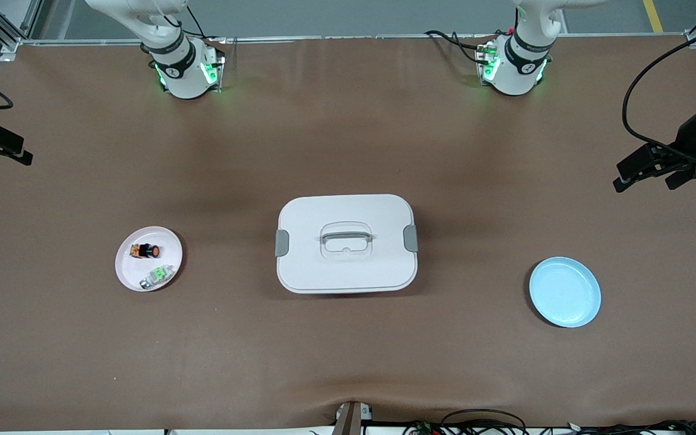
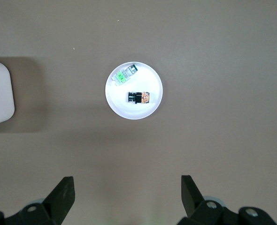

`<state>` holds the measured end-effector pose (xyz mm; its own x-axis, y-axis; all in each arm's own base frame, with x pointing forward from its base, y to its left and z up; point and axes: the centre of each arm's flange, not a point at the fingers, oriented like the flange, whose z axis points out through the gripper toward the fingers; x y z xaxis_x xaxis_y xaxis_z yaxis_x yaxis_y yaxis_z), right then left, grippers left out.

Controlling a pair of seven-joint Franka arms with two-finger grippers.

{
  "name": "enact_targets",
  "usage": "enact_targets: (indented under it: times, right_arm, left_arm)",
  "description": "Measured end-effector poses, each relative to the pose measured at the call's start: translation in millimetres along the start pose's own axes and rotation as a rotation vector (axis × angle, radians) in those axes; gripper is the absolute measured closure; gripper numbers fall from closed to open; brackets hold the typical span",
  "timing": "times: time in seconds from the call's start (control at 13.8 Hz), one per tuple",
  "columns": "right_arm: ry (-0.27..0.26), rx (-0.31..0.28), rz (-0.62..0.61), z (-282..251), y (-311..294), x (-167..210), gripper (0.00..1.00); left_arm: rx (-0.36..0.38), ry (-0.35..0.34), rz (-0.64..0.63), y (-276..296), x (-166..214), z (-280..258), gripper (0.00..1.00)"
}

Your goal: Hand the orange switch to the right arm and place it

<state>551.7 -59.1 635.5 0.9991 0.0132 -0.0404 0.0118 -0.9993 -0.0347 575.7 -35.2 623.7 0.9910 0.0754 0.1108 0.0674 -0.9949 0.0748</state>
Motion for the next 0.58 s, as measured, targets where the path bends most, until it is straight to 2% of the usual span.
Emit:
enact_targets:
  times: [0.58]
  right_arm:
    - [0.011, 0.0, 0.023, -5.7, 1.6, -3.7, 0.0]
  left_arm:
    - [0.0, 0.0, 0.0, -0.1, 0.0, 0.0, 0.0]
